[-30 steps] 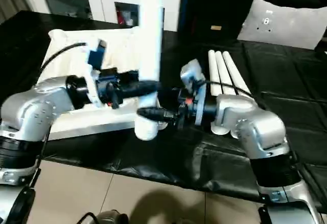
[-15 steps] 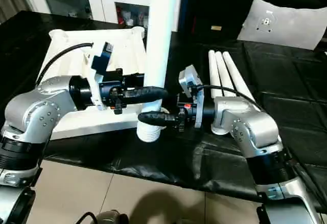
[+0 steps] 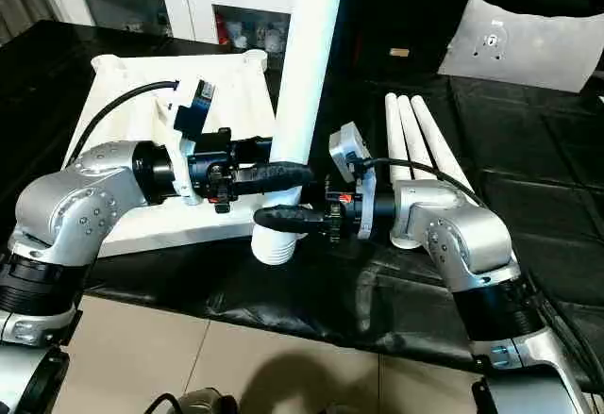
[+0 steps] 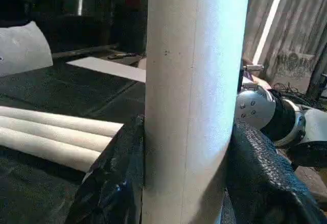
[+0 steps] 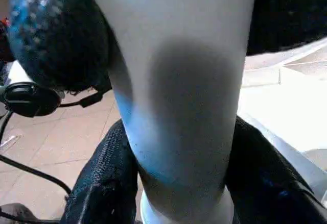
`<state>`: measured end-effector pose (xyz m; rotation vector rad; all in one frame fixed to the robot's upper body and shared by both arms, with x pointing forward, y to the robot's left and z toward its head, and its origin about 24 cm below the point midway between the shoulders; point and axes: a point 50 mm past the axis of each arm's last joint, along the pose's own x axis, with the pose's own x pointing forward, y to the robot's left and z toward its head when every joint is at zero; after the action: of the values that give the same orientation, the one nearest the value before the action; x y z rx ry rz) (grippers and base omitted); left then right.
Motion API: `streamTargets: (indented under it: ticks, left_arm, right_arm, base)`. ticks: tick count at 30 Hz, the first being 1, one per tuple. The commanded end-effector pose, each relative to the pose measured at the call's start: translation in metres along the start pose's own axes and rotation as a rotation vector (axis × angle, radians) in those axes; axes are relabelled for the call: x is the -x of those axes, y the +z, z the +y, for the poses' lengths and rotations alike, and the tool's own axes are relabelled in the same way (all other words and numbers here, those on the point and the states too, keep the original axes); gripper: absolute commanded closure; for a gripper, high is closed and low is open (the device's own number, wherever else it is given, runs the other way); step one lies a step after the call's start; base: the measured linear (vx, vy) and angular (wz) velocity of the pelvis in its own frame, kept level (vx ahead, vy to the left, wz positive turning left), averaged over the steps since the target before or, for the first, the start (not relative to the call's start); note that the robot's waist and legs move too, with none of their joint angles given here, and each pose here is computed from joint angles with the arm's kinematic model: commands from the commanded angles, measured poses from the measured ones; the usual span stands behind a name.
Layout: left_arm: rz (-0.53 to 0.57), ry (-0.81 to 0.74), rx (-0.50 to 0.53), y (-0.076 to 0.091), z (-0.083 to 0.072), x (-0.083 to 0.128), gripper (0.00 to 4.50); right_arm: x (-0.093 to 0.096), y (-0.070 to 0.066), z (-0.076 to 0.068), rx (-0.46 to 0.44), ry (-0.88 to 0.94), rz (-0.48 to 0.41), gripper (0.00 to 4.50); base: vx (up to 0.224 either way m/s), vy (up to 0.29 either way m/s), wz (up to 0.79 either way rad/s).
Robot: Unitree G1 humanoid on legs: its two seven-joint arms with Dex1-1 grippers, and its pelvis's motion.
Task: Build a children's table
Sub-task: Pick table leg
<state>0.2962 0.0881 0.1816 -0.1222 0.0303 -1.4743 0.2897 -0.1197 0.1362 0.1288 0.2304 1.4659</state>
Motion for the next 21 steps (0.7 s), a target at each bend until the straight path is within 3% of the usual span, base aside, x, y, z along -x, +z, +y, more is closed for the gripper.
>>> streamTargets:
  ticks: [1, 2, 3, 8, 16, 21]
  left_arm:
    - [0.000, -0.013, -0.035, 0.0035, -0.0017, -0.0037, 2.63]
    - [-0.001, -0.013, -0.035, 0.0040, -0.0014, -0.0040, 2.63]
    - [-0.001, -0.013, -0.035, 0.0041, -0.0013, -0.0041, 2.63]
    - [0.001, -0.018, -0.032, 0.0041, -0.0014, -0.0045, 2.63]
    - [0.006, -0.023, -0.030, 0.0035, -0.0016, -0.0045, 2.63]
    - [0.008, -0.029, -0.029, 0.0036, -0.0016, -0.0045, 2.63]
  right_arm:
    - [-0.0049, -0.0003, 0.0038, 0.008, 0.036, 0.021, 2.56]
    - [-0.0056, -0.0004, 0.0030, 0.007, 0.031, 0.024, 2.56]
    - [-0.0056, -0.0005, 0.0029, 0.002, 0.031, 0.024, 2.00]
    - [-0.0058, 0.0003, 0.0020, -0.008, 0.031, 0.018, 1.54]
    - [-0.0060, 0.0006, 0.0043, -0.019, 0.051, 0.015, 1.44]
    - [-0.0074, 0.0003, 0.0030, -0.026, 0.045, 0.011, 1.82]
  base:
    - [0.000, 0.000, 0.00]
    - [0.000, 0.000, 0.00]
    - [0.000, 0.000, 0.00]
    - [0.000, 0.000, 0.00]
    - [0.000, 0.000, 0.00]
    - [0.000, 0.000, 0.00]
